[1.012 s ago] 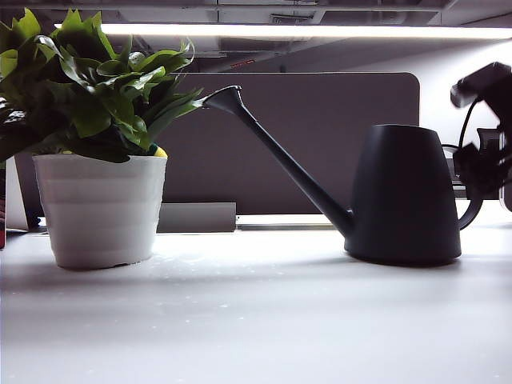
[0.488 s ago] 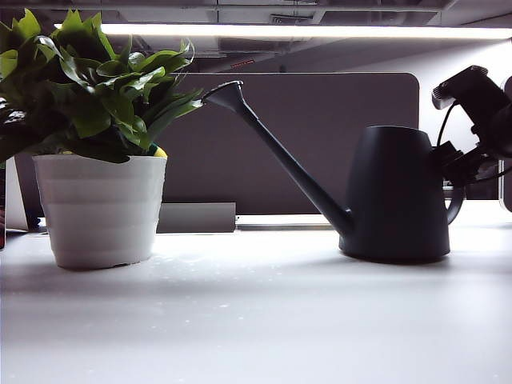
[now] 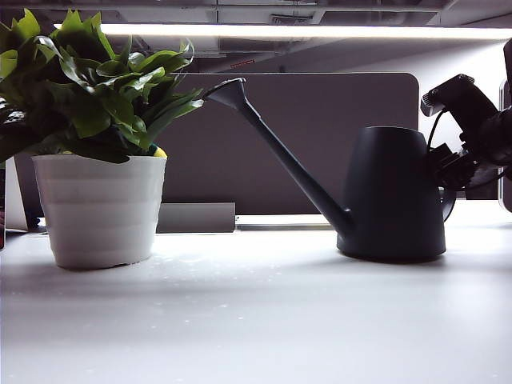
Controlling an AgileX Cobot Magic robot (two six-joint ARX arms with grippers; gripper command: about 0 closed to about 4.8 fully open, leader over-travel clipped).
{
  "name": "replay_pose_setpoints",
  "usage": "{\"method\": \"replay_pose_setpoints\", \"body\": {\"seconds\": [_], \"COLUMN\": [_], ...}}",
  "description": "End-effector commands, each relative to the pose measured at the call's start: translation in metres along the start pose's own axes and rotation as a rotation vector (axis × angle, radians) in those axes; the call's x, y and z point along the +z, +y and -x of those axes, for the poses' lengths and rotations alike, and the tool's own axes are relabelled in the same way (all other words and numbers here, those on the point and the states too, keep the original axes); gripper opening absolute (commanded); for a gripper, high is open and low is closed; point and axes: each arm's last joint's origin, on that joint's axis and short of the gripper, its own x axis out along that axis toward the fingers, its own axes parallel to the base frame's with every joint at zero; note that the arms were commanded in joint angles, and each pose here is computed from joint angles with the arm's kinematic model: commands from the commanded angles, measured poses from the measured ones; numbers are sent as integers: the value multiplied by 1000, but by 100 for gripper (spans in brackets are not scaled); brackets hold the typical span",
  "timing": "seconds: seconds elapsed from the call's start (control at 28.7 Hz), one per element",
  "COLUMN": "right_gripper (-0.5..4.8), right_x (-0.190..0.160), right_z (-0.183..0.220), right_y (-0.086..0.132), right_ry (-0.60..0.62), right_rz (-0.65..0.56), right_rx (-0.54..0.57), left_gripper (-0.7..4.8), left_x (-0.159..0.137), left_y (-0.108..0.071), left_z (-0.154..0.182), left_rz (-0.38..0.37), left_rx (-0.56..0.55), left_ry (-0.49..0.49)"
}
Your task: Pick up the watering can from the table, water the potted plant, and put the can back.
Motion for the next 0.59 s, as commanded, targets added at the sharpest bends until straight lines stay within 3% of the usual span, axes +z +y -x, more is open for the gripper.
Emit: {"method": "replay_pose_setpoints", "body": {"seconds": [0.03,0.14,0.45,0.59], "right_gripper": [322,380,382,382], "right_x": [6,11,36,45], "right_z": [0,1,17,21], "right_y": [0,5,13,11], "right_ry": [-33,-35,28,-9], "right_rz": [4,6,12,144], "right_rx": [-5,0,31,19], "left_gripper": [-6,-6,-6,-6], "left_x": [1,1,0,-1], "left_y": [-1,-1,-1,-3], "left_z": [0,0,1,3], "left_rz": [17,18,26,26], "left_rx": [-7,-8,-34,-69], "left_ry": [-3,-3,11,19]}}
